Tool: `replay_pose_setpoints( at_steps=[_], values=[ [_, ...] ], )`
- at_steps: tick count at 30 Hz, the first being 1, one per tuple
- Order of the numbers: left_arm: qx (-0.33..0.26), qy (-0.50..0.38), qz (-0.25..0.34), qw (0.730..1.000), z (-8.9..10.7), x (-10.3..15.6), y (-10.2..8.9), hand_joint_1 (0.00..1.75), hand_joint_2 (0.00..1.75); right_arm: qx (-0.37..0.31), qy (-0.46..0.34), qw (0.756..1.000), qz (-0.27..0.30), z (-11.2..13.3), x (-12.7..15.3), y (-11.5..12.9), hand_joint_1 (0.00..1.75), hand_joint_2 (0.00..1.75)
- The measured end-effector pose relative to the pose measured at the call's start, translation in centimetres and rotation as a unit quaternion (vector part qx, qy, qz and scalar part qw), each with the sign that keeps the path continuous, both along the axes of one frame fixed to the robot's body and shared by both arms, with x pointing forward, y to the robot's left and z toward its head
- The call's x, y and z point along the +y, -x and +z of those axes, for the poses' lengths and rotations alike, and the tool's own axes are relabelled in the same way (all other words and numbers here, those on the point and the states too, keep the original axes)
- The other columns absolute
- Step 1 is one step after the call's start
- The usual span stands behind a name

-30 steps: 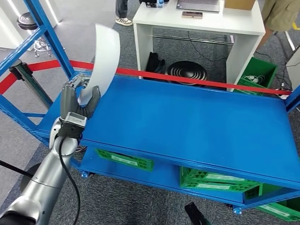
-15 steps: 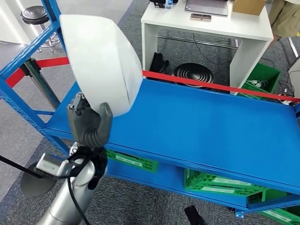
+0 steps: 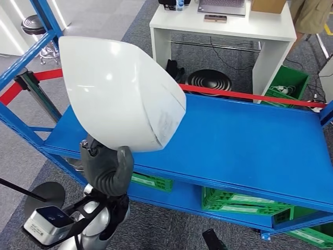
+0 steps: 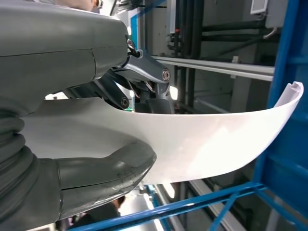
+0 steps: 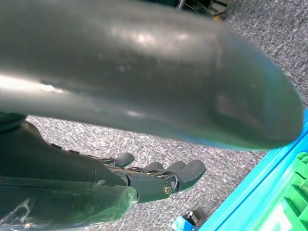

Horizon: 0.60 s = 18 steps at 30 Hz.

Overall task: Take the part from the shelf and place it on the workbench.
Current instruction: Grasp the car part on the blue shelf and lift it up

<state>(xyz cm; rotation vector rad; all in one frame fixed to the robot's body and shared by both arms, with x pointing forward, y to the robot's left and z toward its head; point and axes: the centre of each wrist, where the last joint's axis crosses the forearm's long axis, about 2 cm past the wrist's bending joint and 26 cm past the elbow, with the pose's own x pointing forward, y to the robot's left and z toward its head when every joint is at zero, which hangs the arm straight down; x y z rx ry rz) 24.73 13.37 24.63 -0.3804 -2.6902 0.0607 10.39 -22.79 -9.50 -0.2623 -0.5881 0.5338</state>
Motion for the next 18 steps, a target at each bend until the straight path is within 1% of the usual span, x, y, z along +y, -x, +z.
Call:
replay_pose_setpoints(
  at_steps=[8, 18],
  values=[
    [-0.006, 0.005, -0.017, 1.0, 0.3, -0.4, 0.7, 1.75, 1.75, 0.0, 0.001, 1.0, 0.0, 0.0, 0.0, 0.1, 0.0, 0.0],
    [0.006, 0.016, -0.05, 0.999, -0.2, -1.0, 2.8, 1.75, 1.75, -0.007, 0.001, 1.0, -0.012, 0.0, -0.1, 0.1, 0.0, 0.0]
  ],
)
